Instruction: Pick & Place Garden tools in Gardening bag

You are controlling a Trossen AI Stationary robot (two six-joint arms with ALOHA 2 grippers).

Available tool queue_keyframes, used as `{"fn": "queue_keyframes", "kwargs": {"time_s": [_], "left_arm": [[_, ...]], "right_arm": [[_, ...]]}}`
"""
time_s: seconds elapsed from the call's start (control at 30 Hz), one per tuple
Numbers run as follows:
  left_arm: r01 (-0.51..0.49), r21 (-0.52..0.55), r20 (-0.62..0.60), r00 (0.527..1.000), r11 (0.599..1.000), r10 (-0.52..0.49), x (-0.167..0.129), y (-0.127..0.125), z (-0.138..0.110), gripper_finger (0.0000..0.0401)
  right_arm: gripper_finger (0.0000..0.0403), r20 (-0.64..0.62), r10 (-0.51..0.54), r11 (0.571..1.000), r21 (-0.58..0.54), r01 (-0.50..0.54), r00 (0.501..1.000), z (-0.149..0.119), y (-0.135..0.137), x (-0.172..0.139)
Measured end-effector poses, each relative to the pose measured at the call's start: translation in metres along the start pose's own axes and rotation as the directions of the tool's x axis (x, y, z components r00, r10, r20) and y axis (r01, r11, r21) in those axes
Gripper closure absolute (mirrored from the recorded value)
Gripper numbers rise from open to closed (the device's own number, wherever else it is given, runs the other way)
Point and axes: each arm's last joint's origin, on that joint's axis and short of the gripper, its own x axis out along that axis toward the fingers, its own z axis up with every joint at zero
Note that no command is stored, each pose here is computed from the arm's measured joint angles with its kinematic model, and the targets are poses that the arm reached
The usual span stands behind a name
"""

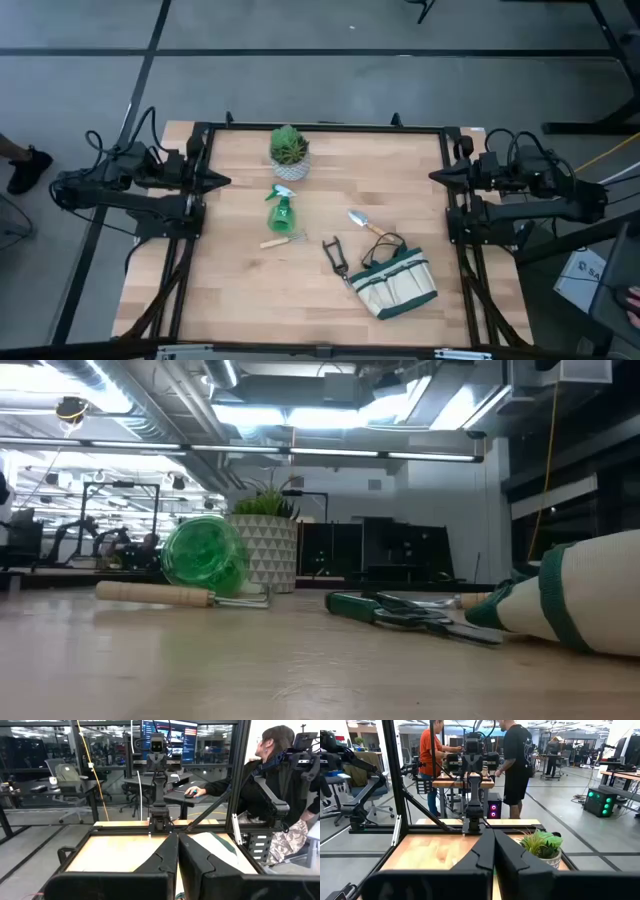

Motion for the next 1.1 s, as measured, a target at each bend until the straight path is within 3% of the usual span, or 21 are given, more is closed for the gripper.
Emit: {"fn": "queue_keyframes", "kwargs": {"time_s": [1.1], "left_arm": [[0.000, 0.000, 0.000, 1.000, 1.000, 0.000, 0.0000, 0.0000, 0.0000, 0.0391]], "right_arm": [[0.0395, 0.000, 0.000, 1.000, 0.000, 0.000, 1.000, 0.0000, 0.0000, 0.0000]]}}
